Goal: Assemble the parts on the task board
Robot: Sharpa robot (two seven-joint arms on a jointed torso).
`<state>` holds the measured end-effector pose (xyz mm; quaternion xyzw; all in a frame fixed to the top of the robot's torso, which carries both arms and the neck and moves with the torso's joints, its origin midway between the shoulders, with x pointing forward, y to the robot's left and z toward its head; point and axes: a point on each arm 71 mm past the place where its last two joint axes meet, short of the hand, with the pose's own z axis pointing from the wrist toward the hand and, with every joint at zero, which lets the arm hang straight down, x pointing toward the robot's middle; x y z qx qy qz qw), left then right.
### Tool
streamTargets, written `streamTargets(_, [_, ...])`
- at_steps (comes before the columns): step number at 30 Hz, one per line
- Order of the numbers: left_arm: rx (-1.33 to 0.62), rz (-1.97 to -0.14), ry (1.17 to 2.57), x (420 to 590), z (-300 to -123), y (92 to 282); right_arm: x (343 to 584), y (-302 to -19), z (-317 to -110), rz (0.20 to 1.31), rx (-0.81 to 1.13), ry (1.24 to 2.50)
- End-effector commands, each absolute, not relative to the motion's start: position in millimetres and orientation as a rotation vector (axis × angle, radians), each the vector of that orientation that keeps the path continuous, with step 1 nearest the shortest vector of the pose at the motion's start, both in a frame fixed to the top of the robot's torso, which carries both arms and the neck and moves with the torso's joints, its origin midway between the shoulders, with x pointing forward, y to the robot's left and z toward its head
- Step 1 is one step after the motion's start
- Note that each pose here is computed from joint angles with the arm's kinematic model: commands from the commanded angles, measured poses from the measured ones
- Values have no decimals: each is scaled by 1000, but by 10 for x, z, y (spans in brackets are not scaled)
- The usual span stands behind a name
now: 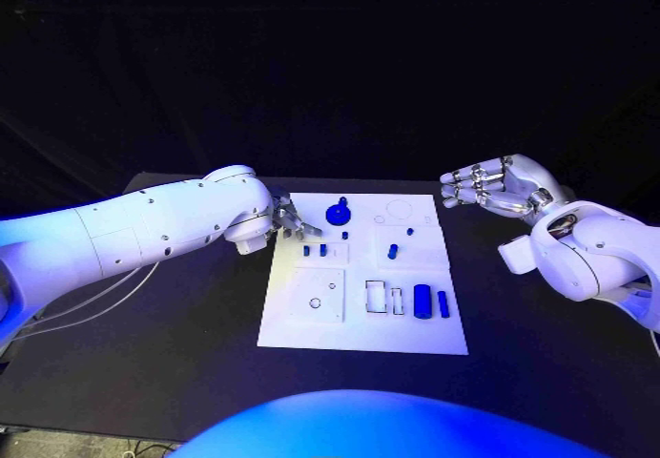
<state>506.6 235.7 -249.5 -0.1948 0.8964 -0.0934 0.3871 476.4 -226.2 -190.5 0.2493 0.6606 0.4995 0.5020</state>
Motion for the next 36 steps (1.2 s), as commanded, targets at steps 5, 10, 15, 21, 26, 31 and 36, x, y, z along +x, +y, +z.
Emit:
streamTargets(5, [-570, -570, 2067, 5111, -2325, 2241, 4757, -2248, -1914, 1223, 595, 1604])
streamTargets(10, [-392, -742, 1916, 5104, -2205, 2043, 4759, -2248, -1916, 1222, 595, 1603])
streamTargets(15, [-161, -807, 1786, 5074, -2156, 1833, 4760, -2240, -1919, 1224, 594, 1603])
streamTargets(21, [32, -765, 1746, 5081, -2217, 1682, 4755, -2231, -1926, 1227, 594, 1606])
streamTargets(26, [152, -686, 1749, 5133, -2325, 1583, 4754, -2226, -1929, 1229, 593, 1606])
streamTargets(31, [212, -615, 1775, 5159, -2409, 1545, 4752, -2222, -1930, 1230, 592, 1607])
streamTargets(36, [254, -560, 1802, 5168, -2453, 1530, 4751, -2222, -1930, 1230, 592, 1607])
